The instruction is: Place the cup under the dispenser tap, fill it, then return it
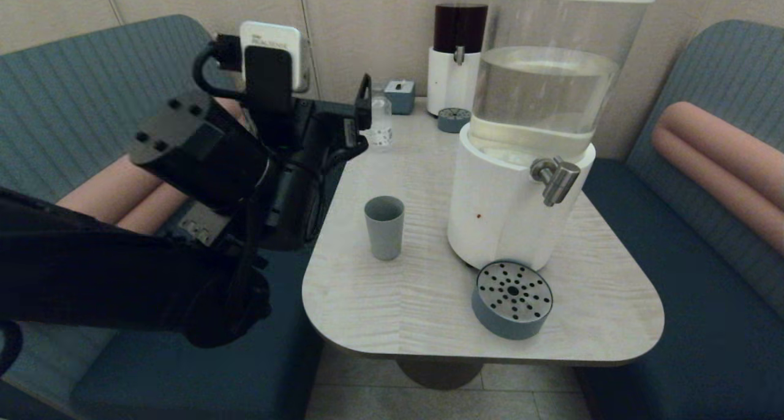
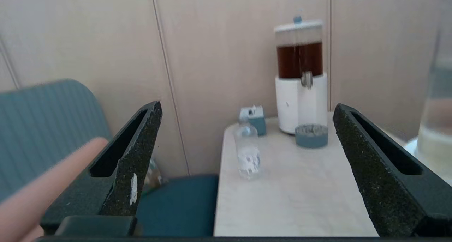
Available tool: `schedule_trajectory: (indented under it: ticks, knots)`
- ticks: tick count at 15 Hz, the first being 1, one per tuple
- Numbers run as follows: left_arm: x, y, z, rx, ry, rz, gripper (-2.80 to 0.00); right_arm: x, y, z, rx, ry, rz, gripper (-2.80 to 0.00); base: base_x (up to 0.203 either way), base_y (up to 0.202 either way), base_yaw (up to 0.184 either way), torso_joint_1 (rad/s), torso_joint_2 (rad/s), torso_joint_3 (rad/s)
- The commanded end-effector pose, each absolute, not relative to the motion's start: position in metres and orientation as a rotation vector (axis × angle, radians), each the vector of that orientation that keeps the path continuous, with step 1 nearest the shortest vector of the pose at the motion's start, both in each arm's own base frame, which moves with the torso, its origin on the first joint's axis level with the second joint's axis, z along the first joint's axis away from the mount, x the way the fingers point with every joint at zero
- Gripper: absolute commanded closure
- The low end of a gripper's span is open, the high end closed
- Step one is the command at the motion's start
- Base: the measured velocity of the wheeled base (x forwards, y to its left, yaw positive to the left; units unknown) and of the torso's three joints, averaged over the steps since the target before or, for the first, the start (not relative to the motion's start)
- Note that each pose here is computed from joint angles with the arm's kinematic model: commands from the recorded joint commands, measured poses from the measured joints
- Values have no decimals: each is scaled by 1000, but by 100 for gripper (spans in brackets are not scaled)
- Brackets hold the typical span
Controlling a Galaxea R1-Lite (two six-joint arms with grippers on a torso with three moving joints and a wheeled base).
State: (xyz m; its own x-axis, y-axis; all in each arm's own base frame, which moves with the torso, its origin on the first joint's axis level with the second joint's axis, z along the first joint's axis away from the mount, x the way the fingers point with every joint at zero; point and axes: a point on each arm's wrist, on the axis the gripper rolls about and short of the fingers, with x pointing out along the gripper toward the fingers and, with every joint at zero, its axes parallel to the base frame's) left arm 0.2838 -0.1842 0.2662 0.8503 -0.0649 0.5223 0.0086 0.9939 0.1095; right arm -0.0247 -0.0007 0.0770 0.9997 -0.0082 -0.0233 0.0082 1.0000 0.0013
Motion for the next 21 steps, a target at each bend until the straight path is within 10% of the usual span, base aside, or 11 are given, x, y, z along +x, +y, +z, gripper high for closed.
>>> schedule_trajectory:
  ticks: [1, 14, 15, 21]
  knots:
    - [262, -169, 295, 75, -609, -23, -280, -25, -1, 77, 1, 21, -8, 0, 0, 0, 0, 0, 0, 0]
    - [196, -93, 337, 303, -373, 60, -280, -25, -1, 77, 1, 21, -8, 0, 0, 0, 0, 0, 0, 0]
    - [199, -83, 336, 318, -345, 115, 0, -25, -1, 77, 1, 21, -8, 0, 0, 0, 0, 0, 0, 0]
    - [171, -53, 347, 309, -305, 274, 0, -25, -1, 77, 1, 21, -8, 0, 0, 0, 0, 0, 0, 0]
